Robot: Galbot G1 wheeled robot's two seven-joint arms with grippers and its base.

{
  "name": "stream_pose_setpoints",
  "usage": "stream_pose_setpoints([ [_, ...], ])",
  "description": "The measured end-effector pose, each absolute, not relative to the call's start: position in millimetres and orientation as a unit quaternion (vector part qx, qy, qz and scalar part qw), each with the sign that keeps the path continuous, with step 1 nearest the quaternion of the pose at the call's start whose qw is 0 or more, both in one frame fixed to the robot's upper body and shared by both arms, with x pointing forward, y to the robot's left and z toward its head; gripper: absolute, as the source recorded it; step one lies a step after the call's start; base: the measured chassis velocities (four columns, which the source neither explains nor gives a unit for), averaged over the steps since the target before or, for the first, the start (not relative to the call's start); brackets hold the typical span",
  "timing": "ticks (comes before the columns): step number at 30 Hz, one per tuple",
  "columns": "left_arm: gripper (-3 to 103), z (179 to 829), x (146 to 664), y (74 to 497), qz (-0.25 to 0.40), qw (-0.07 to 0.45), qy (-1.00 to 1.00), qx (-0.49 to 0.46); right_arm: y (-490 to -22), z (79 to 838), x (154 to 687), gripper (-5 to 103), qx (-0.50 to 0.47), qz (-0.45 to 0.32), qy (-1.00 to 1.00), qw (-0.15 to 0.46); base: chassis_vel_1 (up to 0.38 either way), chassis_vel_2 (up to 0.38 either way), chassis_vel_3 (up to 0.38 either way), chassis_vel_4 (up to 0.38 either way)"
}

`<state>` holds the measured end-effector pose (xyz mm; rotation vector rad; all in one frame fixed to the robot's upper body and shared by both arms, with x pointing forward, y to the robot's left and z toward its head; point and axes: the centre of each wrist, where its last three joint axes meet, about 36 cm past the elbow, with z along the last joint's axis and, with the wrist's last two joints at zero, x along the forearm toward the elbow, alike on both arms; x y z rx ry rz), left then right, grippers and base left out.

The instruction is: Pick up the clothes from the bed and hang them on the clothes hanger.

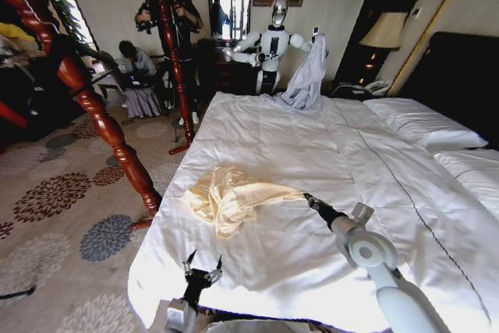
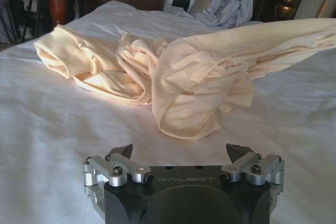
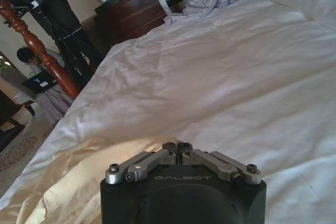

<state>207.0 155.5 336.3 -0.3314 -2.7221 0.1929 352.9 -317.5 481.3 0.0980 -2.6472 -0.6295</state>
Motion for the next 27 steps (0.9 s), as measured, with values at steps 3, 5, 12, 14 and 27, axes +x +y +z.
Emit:
stream_pose_setpoints([
  [3,100,338.6,224.9,141.4,0.128,0.216,-0.961,-0.117,-318.6,479.8,349.5,1,0.031,-0.224,-0.95,0.214,0.0,0.0,0.0,0.0],
  [5,99,335.9,229.3,137.7,0.136,0.222,-0.958,-0.118,-319.6,479.6,348.9,1,0.03,-0.223,-0.951,0.215,0.0,0.0,0.0,0.0],
  [12,99,320.6,257.6,129.2,0.124,0.214,-0.962,-0.118,-328.1,481.7,350.4,1,0.023,-0.217,-0.952,0.215,0.0,0.0,0.0,0.0],
  [14,99,319.9,263.4,127.3,0.124,0.209,-0.963,-0.118,-328.5,481.6,350.4,1,0.022,-0.217,-0.952,0.215,0.0,0.0,0.0,0.0],
  [27,72,317.5,290.6,111.7,0.126,0.201,-0.964,-0.12,-327.9,480.0,349.1,1,0.02,-0.218,-0.951,0.217,0.0,0.0,0.0,0.0],
])
